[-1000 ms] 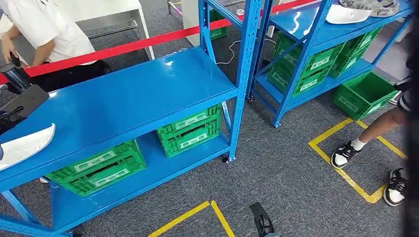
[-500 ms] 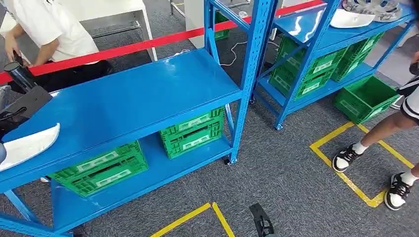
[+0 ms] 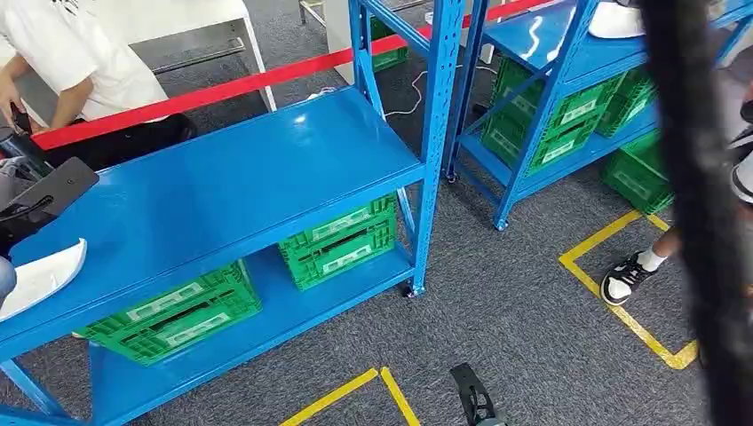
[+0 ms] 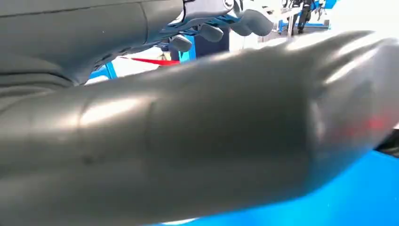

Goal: Take the parts from the cabinet and place them on the table.

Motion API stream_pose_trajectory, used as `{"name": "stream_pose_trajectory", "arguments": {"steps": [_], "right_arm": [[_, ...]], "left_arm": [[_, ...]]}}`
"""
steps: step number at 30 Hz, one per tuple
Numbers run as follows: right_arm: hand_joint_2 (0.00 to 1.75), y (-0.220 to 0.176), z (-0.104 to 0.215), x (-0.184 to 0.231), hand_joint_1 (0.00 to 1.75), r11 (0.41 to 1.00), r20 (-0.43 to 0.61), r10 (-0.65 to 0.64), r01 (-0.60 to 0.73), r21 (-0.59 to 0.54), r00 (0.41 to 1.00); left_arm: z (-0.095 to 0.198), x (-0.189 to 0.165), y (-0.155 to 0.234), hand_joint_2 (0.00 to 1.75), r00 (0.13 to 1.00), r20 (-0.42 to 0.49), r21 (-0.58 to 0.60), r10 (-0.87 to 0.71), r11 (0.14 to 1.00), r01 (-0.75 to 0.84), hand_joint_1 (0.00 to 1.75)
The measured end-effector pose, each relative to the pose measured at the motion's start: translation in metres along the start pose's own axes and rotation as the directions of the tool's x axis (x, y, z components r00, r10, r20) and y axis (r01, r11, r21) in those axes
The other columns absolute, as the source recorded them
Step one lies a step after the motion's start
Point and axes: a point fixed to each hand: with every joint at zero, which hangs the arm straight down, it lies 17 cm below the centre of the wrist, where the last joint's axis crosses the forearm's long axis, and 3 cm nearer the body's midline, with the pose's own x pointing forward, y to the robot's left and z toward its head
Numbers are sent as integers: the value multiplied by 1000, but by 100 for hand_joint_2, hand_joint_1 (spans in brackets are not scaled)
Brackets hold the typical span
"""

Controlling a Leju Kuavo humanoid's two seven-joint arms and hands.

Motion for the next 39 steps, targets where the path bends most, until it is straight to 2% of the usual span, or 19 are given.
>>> {"name": "stream_pose_trajectory", "arguments": {"steps": [9, 16, 24, 29, 39], "right_arm": [[0, 0, 0, 2, 0, 1000, 2, 0, 0, 0, 1000], [0, -1, 0, 1, 0, 1000, 1, 0, 0, -2, 1000], [0, -1, 0, 1, 0, 1000, 0, 0, 0, -4, 1000], [0, 0, 0, -2, 0, 1000, -4, -4, 4, -2, 1000], [0, 0, 0, 2, 0, 1000, 2, 9, -9, -4, 1000]], "left_arm": [[-1, -1, 8, 0, 1000, 0, 12, -1, 1000, 1, 0], [1, -10, -5, 0, 1000, -23, -9, -5, 1000, 5, 0], [3, -40, -8, 0, 997, -79, -19, -17, 1000, 15, 0], [10, -63, -33, 0, 993, -113, -65, -32, 998, 24, 0], [16, -101, -38, 0, 982, -181, -77, -44, 997, 30, 0]]}}
